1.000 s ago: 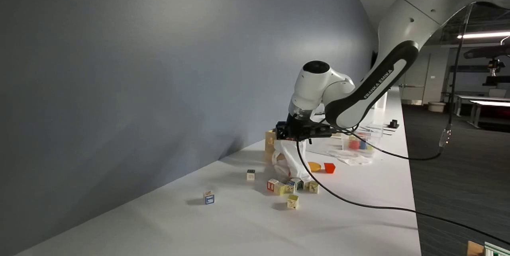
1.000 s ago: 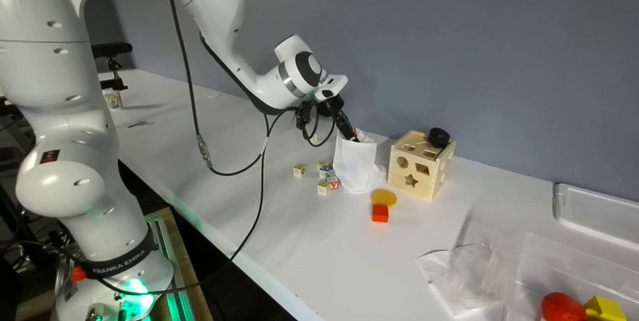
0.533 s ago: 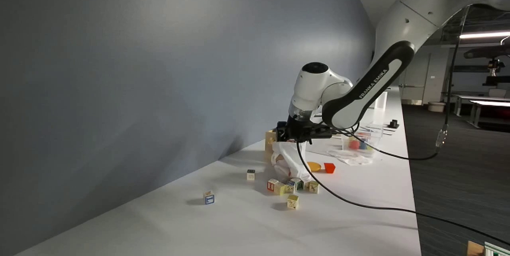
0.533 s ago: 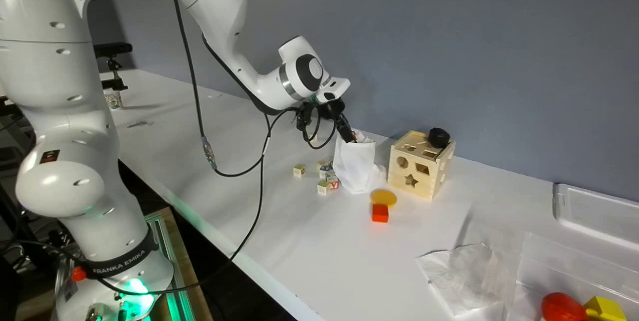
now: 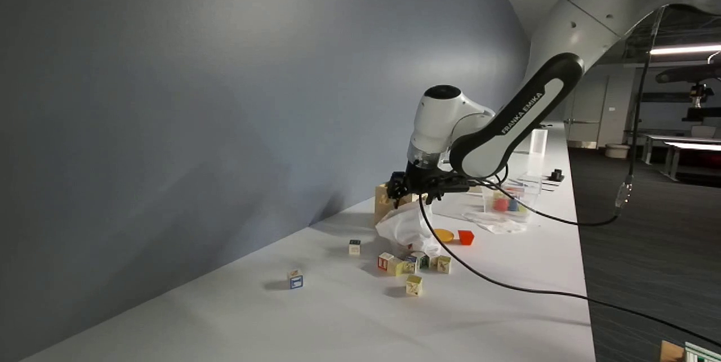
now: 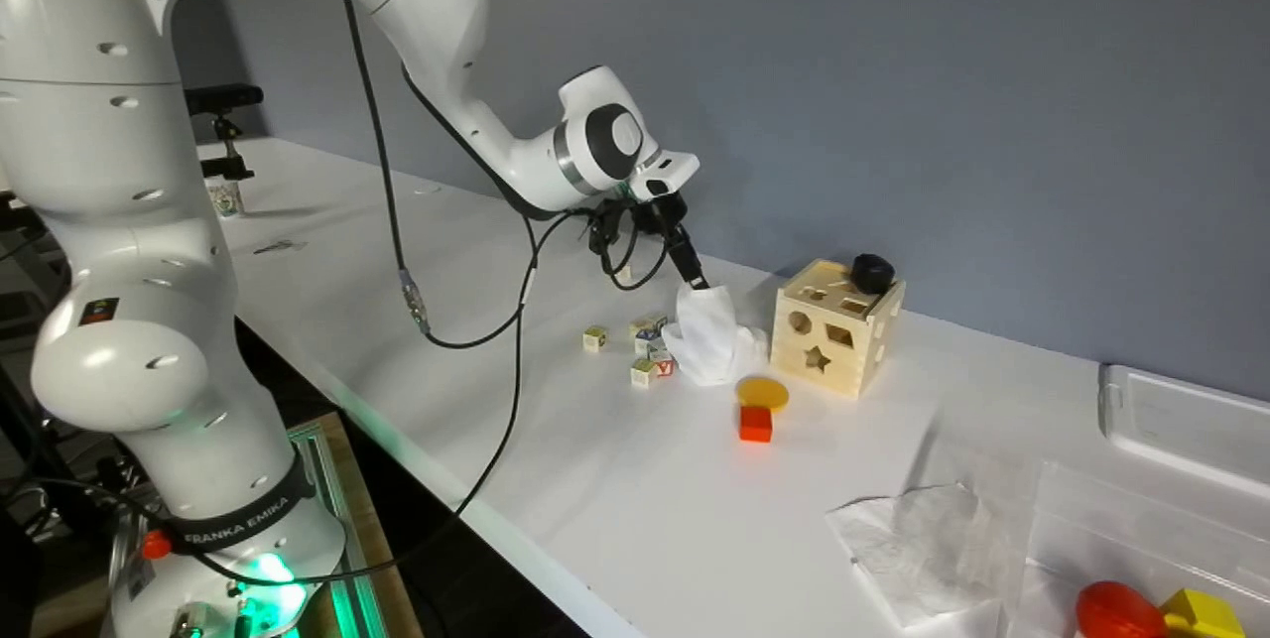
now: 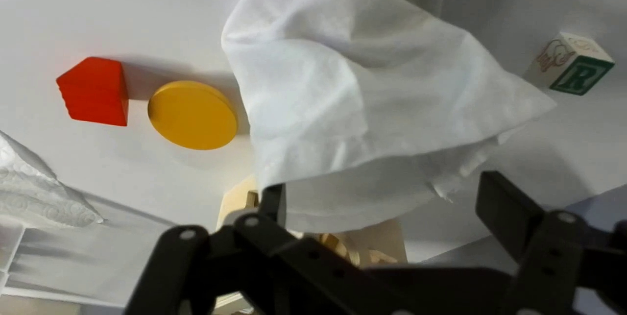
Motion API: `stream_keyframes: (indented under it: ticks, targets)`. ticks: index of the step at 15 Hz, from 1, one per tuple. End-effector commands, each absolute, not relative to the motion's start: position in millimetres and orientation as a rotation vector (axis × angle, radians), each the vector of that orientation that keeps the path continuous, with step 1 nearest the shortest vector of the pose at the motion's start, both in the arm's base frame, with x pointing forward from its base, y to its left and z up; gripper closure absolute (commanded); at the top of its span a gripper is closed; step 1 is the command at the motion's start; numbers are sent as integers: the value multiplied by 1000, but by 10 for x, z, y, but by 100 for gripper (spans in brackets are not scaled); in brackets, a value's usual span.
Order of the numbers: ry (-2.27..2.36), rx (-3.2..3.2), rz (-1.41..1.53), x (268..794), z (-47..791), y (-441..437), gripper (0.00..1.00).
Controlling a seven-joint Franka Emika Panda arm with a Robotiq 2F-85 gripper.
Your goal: Pick up two blocks and put them into the carrier bag
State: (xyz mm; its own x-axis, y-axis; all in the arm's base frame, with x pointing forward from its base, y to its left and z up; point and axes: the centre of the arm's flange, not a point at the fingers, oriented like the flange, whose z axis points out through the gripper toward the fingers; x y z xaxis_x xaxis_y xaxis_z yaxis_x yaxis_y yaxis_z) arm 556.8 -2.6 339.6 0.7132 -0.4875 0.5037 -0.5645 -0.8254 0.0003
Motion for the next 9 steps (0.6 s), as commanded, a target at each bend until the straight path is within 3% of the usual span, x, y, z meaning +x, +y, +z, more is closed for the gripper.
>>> stream_keyframes:
  ticks: [1,9]
  targets:
    - [-842,2764,761,5594,3671,55,0]
    - [-717,2795,694,5880,3753,268,0]
